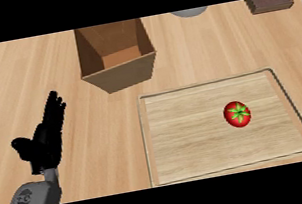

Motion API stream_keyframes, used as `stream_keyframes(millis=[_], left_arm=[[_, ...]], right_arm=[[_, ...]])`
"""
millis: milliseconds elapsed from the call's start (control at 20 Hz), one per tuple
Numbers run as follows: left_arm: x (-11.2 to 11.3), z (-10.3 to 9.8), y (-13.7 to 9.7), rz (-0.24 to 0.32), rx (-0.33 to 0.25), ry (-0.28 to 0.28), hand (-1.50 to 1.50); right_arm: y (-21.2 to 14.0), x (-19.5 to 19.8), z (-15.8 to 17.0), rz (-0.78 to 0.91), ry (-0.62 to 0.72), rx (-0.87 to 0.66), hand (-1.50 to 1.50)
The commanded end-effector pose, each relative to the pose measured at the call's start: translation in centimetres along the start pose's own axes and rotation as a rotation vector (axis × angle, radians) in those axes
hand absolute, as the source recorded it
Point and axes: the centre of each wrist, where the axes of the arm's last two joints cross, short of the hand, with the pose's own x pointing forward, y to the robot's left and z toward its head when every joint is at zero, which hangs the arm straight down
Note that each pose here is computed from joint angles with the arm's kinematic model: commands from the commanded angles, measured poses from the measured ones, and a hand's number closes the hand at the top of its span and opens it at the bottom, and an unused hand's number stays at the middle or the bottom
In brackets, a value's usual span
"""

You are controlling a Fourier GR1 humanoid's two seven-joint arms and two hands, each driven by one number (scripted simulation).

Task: Pick the tomato from the tray and place it in the cardboard box

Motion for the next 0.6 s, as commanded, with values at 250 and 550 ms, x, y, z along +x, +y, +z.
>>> stream_keyframes(millis=[250,550], left_arm=[[4.3,0.6,6.2,0.006,0.031,0.029,0.0],[5.4,0.8,7.4,0.05,0.006,0.098,0.0]], right_arm=[[1.2,-2.0,8.3,-0.025,0.342,-0.265,-1.5],[1.9,-0.3,12.4,0.305,-0.014,-0.521,-1.5]])
